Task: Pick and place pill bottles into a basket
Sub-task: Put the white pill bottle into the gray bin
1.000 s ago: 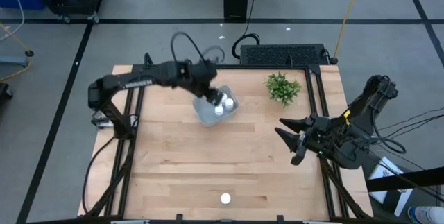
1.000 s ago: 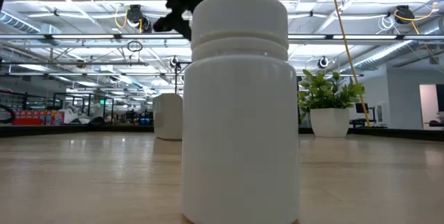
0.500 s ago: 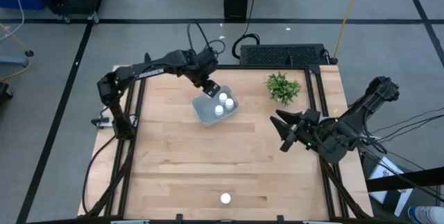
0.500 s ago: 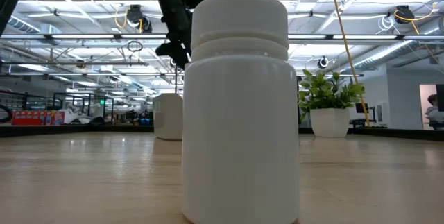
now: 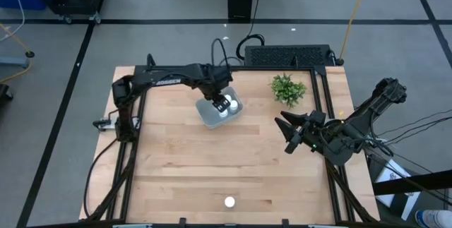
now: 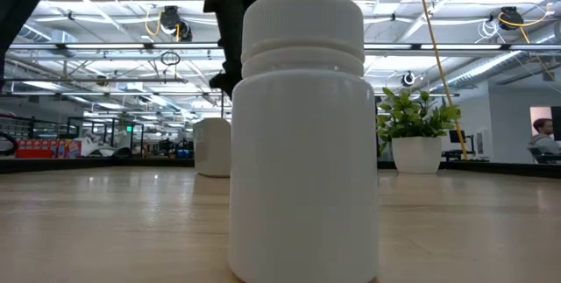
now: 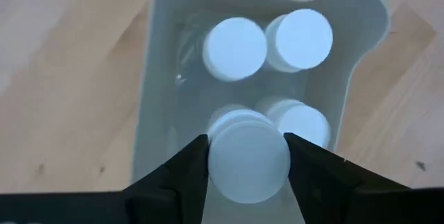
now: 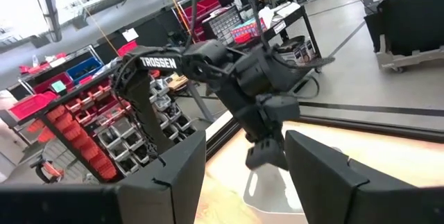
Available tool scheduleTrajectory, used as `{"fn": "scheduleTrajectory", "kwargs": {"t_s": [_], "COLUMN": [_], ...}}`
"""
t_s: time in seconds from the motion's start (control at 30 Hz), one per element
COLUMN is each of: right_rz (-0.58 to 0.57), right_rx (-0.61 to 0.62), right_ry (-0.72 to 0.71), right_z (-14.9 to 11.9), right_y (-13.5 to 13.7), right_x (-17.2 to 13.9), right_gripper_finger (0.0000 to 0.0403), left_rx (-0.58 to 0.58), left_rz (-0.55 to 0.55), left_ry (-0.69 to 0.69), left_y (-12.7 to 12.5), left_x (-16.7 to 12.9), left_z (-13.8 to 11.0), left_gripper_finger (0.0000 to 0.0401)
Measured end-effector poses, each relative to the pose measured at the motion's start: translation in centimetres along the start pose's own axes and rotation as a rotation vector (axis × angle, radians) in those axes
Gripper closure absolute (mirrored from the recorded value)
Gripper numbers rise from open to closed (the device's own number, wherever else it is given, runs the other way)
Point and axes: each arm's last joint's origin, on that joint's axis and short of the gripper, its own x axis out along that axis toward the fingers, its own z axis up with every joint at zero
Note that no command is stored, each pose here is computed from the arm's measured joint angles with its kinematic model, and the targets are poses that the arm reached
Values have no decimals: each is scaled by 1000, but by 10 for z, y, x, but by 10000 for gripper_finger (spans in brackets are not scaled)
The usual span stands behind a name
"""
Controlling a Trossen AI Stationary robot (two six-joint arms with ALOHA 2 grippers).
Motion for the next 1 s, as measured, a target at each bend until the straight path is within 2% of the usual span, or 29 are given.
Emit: {"fn": "scheduleTrajectory", "kwargs": {"t_s": [0.1, 0.23, 0.4, 0.5, 0.83, 1.0], "right_rz": [0, 1, 3, 5, 9, 14], "right_rx": [9, 18, 25, 30, 31, -8], "right_ry": [0, -1, -2, -2, -4, 0], "right_z": [0, 0, 1, 1, 2, 2], "right_y": [0, 0, 1, 1, 2, 2], "right_x": [0, 0, 0, 0, 0, 0], "right_gripper_finger": [211, 211, 211, 211, 211, 211], "left_rx": [22, 13, 12, 24, 0, -39], "left_rz": [-6, 3, 22, 37, 42, 35], "left_ry": [-5, 6, 11, -15, -39, -54], "left_y": [-4, -5, -4, -5, -2, -2], "left_x": [9, 20, 29, 31, 30, 22], "left_z": [2, 4, 5, 7, 10, 10], "left_gripper_finger": [234, 235, 202, 198, 289, 304]}}
